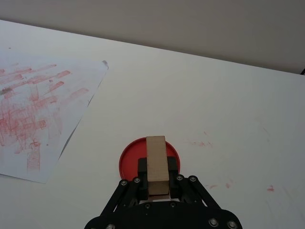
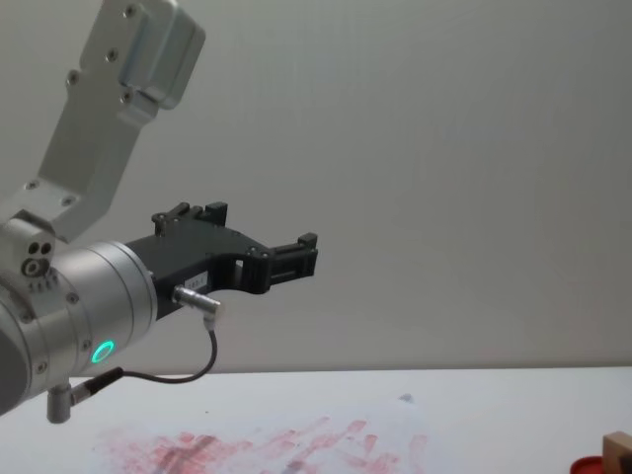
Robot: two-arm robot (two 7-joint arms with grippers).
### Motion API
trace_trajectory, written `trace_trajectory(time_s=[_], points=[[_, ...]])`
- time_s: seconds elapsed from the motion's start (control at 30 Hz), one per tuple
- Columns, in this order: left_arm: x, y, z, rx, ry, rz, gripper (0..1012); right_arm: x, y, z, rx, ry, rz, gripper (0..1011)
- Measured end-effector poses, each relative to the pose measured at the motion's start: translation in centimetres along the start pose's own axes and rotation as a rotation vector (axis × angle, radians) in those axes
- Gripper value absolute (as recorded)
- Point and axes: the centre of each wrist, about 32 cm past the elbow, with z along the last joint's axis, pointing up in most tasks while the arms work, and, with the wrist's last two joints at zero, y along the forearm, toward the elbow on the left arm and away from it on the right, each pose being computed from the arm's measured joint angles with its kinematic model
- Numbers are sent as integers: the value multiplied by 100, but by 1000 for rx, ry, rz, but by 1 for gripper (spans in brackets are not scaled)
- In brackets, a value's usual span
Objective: Use the one hand to pick up the stamp and affix it onto the A4 paper.
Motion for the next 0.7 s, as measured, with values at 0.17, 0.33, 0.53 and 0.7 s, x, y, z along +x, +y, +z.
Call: trace_trajectory(time_s=[0.17, 0.33, 0.53, 0.7], points=[[0, 0, 0, 0, 0, 0, 1001, -7, 6, 6, 10, -6, 7, 216], [0, 0, 0, 0, 0, 0, 1001, -15, 19, 32, 38, -21, 25, 216], [0, 0, 0, 0, 0, 0, 1001, -45, 48, 112, 99, -46, 70, 216], [0, 0, 0, 0, 0, 0, 1001, -93, 97, 205, 161, -68, 130, 216]])
